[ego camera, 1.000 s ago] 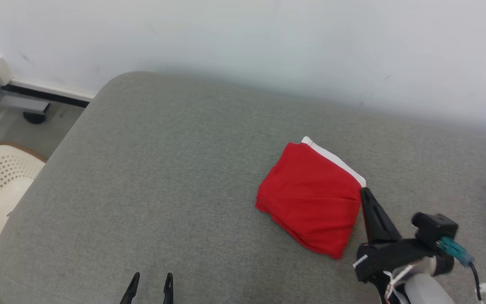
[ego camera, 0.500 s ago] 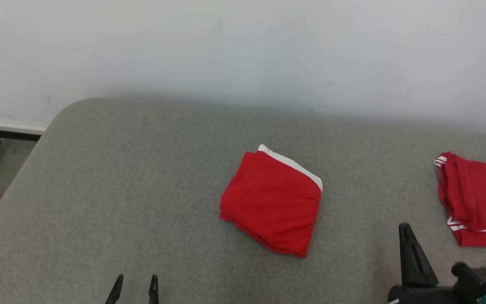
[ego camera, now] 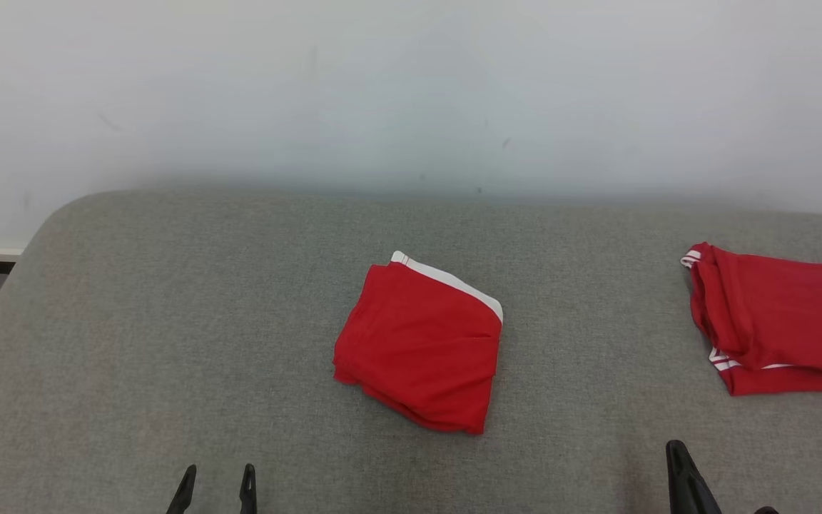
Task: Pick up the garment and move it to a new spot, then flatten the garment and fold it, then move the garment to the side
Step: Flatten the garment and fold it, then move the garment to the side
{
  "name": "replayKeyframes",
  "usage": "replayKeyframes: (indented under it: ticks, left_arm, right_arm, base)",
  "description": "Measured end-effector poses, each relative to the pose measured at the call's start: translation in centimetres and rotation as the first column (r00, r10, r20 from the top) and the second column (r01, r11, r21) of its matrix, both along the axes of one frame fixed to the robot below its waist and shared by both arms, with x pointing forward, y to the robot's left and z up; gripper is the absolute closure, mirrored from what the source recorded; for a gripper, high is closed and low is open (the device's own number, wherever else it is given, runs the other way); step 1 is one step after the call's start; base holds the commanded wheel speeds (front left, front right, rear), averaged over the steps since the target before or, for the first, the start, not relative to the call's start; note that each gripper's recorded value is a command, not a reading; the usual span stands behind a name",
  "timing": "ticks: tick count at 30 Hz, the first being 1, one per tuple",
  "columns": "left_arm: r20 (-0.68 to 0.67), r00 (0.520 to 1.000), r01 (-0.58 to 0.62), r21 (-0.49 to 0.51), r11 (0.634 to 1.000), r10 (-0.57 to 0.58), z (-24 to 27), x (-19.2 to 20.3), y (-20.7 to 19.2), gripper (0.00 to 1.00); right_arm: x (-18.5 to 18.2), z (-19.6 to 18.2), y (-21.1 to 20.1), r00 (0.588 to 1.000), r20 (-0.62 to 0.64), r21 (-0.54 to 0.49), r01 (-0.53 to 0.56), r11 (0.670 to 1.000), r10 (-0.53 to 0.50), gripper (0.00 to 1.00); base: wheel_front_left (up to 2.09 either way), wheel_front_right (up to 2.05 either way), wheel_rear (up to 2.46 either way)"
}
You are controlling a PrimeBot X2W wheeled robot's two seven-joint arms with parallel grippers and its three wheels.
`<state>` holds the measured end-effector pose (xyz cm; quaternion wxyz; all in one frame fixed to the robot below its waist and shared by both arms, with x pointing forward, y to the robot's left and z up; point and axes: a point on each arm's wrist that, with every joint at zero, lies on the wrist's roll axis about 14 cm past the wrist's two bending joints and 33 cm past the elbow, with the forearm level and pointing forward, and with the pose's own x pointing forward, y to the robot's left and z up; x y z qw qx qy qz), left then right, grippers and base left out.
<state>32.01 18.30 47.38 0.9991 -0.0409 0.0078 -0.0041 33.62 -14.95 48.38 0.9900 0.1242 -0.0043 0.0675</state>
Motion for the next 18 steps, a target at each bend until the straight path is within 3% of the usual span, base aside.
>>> replayKeyframes:
  ticks: [2,4,6,18]
  left_arm:
    - [-0.001,1.000,0.003,0.000,1.000,-0.003,0.0,0.1,-0.1,0.00]
    - [-0.003,1.000,0.006,-0.001,1.000,-0.006,-0.1,0.3,-0.1,0.00]
    - [-0.004,1.000,0.011,-0.001,1.000,-0.011,-0.1,0.4,-0.3,0.00]
    - [-0.013,1.000,0.019,0.009,1.000,-0.019,-0.4,0.4,-0.4,0.00]
  right_arm:
    - [-0.2,-0.2,-0.1,1.000,-0.005,-0.009,0.004,1.000,-0.004,0.95]
    - [-0.4,-0.3,-0.4,1.000,-0.011,0.002,0.013,1.000,-0.013,0.55]
    - [-0.5,-0.6,-0.5,1.000,-0.020,0.002,0.019,1.000,-0.019,0.02]
    - [-0.4,-1.1,-1.8,0.998,-0.037,-0.003,0.056,0.998,-0.056,0.00]
  base:
    - [0.00,0.00,0.00]
    - [0.00,0.00,0.00]
    - [0.00,0.00,0.00]
    - [0.00,0.00,0.00]
